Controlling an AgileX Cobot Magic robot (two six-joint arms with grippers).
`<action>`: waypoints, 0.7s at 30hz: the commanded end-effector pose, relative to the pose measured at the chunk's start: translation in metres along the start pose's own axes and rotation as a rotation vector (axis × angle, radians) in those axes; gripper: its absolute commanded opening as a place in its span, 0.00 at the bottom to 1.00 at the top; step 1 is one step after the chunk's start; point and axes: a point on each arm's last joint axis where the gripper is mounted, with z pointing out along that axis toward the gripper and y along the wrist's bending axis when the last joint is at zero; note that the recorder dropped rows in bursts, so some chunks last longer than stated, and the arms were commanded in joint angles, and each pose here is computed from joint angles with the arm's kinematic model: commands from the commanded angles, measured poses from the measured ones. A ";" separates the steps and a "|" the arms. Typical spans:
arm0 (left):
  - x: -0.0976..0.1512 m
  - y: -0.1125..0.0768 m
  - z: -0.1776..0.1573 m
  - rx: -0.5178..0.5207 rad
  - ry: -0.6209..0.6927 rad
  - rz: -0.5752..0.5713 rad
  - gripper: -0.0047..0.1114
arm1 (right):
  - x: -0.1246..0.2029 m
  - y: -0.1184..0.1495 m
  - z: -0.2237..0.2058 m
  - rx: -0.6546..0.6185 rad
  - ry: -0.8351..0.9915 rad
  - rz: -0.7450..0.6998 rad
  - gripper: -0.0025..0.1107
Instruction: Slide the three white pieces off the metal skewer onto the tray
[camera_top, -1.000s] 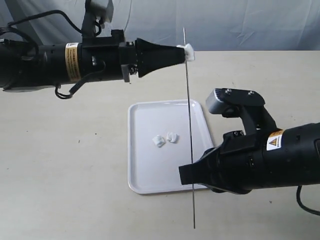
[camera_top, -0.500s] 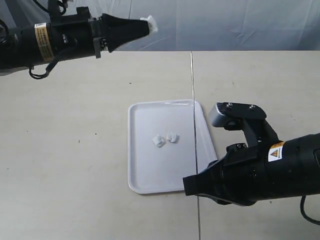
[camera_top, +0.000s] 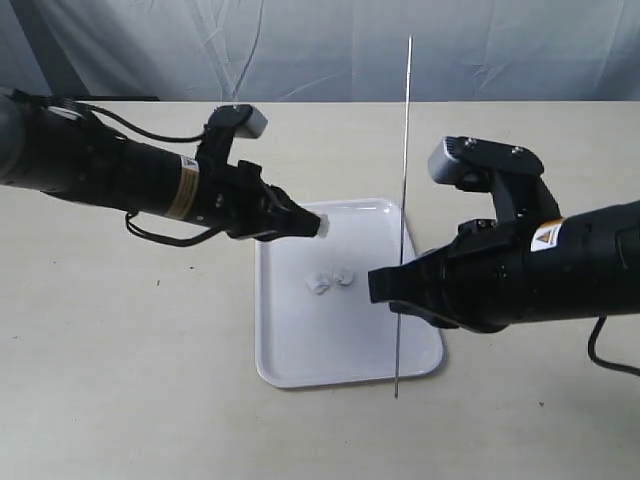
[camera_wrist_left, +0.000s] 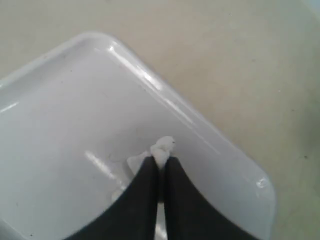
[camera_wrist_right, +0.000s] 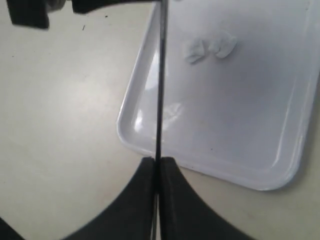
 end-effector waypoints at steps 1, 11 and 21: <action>0.013 0.009 0.016 -0.056 0.054 -0.017 0.04 | -0.016 -0.007 0.005 0.043 0.030 -0.023 0.02; 0.026 0.021 0.027 -0.080 0.094 -0.048 0.05 | -0.043 -0.010 0.052 0.088 0.171 -0.035 0.02; 0.034 0.028 0.032 -0.099 0.117 -0.065 0.32 | -0.044 -0.018 0.084 0.117 0.265 -0.025 0.02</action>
